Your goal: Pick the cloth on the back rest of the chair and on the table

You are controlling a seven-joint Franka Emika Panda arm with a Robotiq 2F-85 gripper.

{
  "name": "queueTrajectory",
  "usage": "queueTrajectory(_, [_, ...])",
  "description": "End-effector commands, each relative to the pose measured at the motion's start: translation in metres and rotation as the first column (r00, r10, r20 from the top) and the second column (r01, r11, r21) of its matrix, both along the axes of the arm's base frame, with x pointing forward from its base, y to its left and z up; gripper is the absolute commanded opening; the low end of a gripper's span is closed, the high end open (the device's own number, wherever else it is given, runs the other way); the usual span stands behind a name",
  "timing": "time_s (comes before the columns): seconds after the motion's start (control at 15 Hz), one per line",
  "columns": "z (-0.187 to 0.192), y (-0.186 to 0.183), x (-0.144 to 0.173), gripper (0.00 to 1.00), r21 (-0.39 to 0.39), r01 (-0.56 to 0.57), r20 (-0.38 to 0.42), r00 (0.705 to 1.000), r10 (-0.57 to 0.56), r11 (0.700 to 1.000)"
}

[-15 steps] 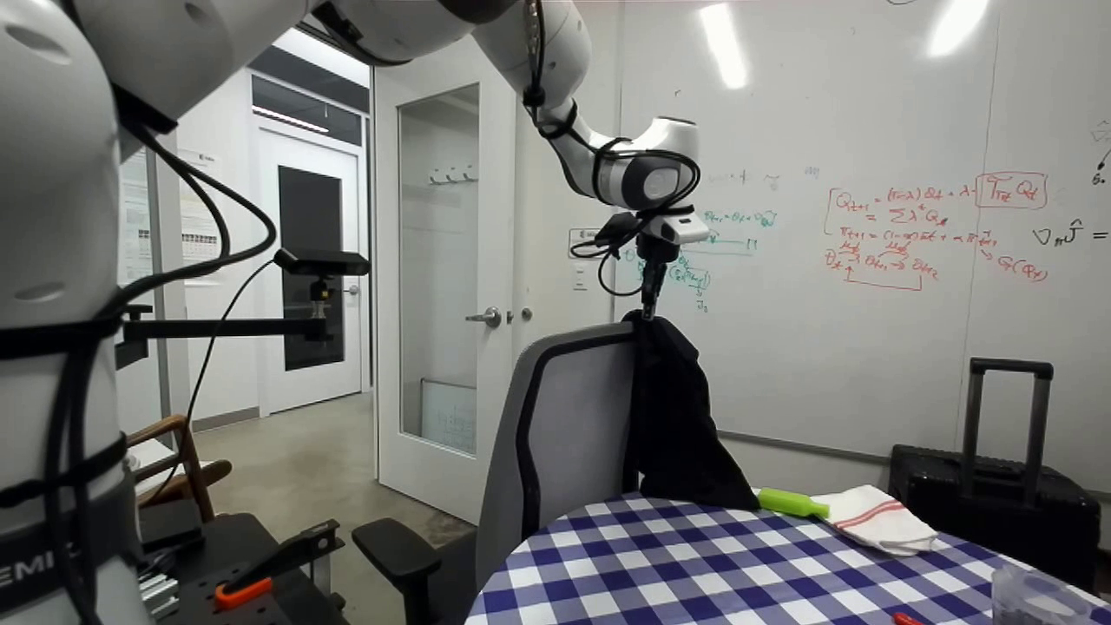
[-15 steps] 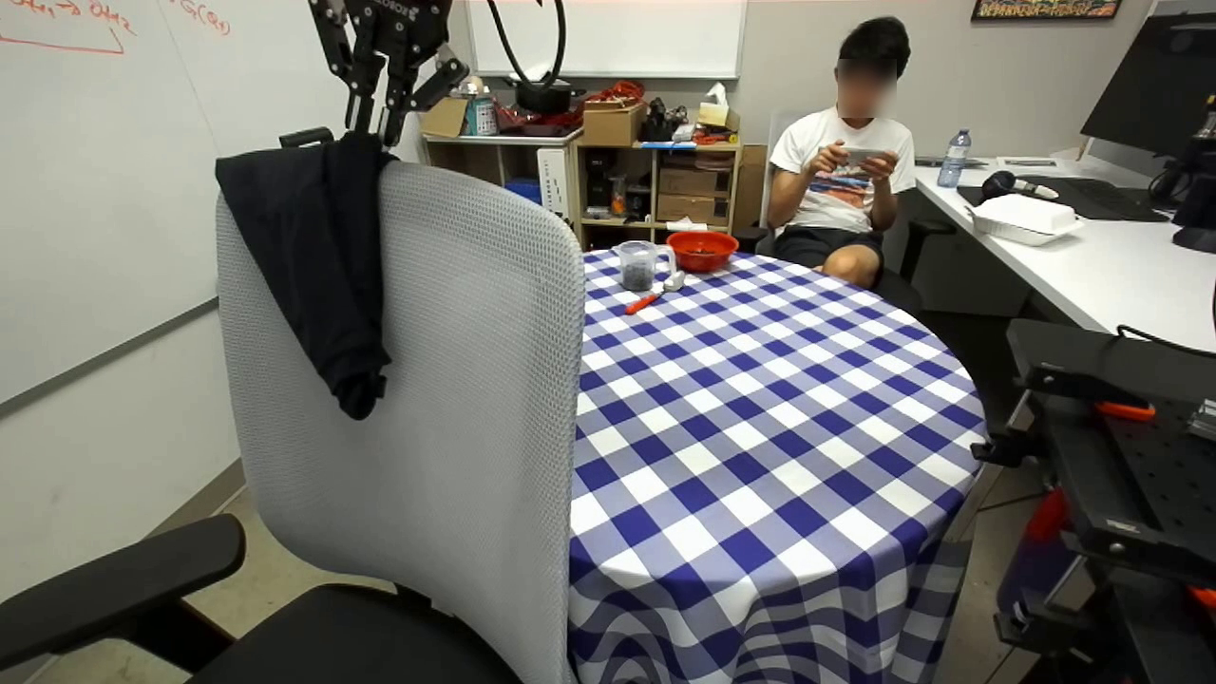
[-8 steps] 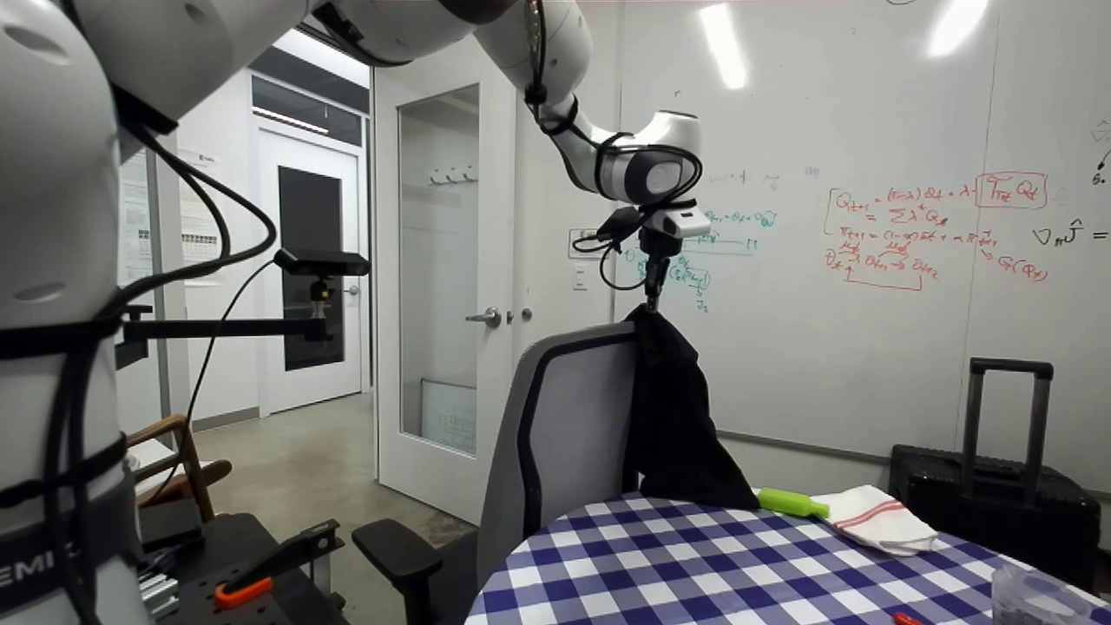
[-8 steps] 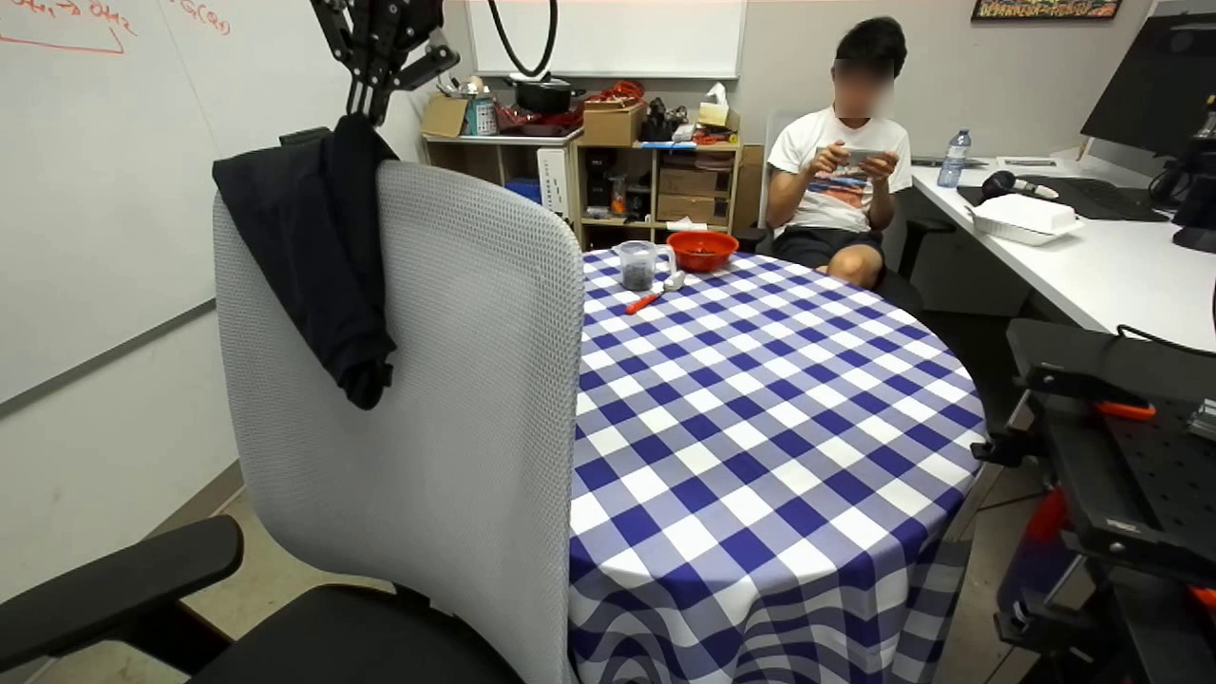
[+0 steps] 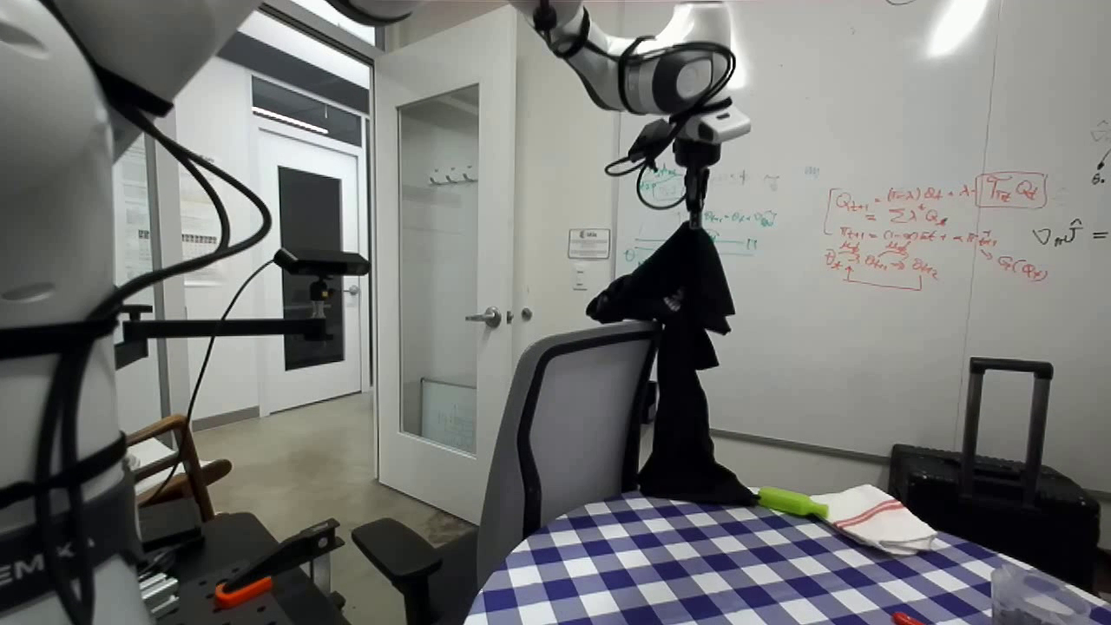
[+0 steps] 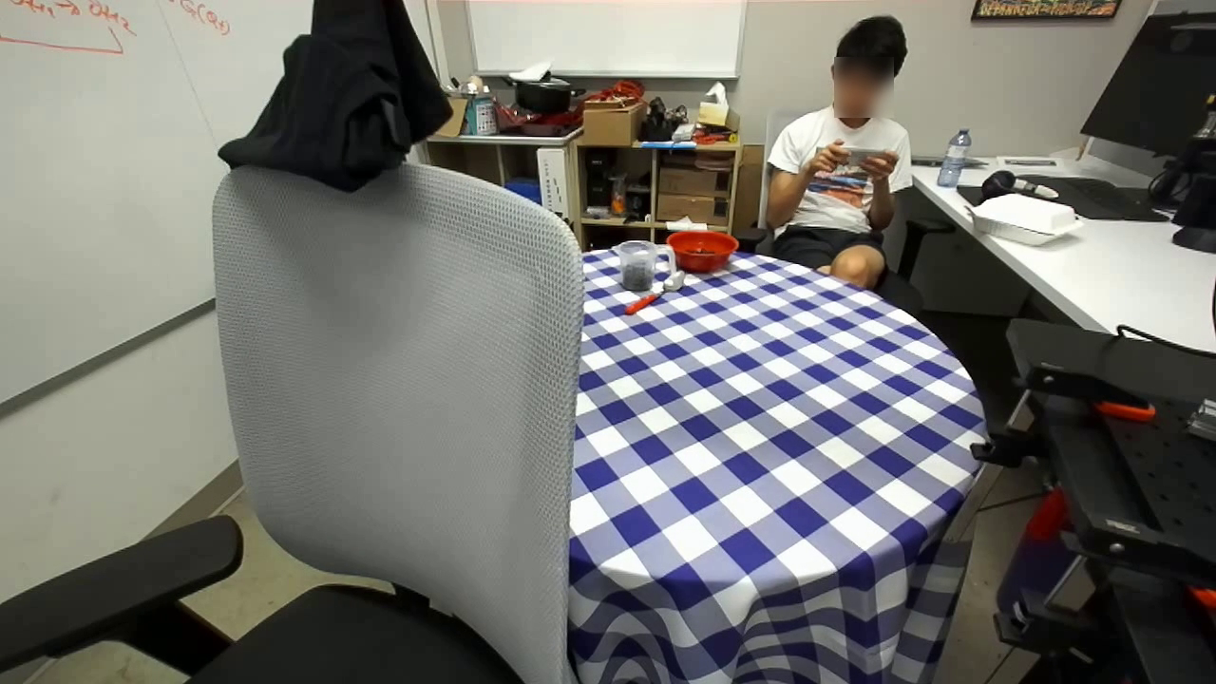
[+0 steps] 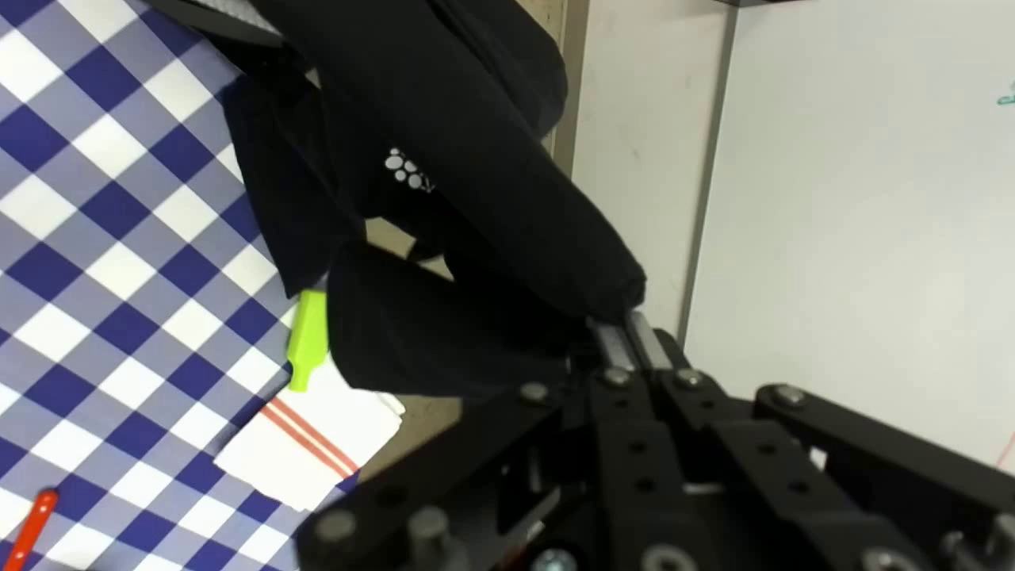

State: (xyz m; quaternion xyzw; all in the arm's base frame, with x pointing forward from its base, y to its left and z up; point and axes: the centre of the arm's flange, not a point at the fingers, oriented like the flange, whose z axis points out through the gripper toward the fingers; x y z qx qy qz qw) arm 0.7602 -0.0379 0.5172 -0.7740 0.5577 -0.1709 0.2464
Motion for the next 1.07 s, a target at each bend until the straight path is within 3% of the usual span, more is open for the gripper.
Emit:
queueTrajectory(0.0, [0.068,-0.027,-0.027,0.01,-0.02,0.052,0.029,0.998,-0.051,0.998])
queueTrajectory(0.6, [0.187,-0.111,-0.129,0.01,0.007,0.249,0.142,0.958,-0.247,0.969])
queueTrajectory(1.0, [0.236,-0.165,-0.211,0.01,0.063,0.42,0.172,0.889,-0.424,0.905])
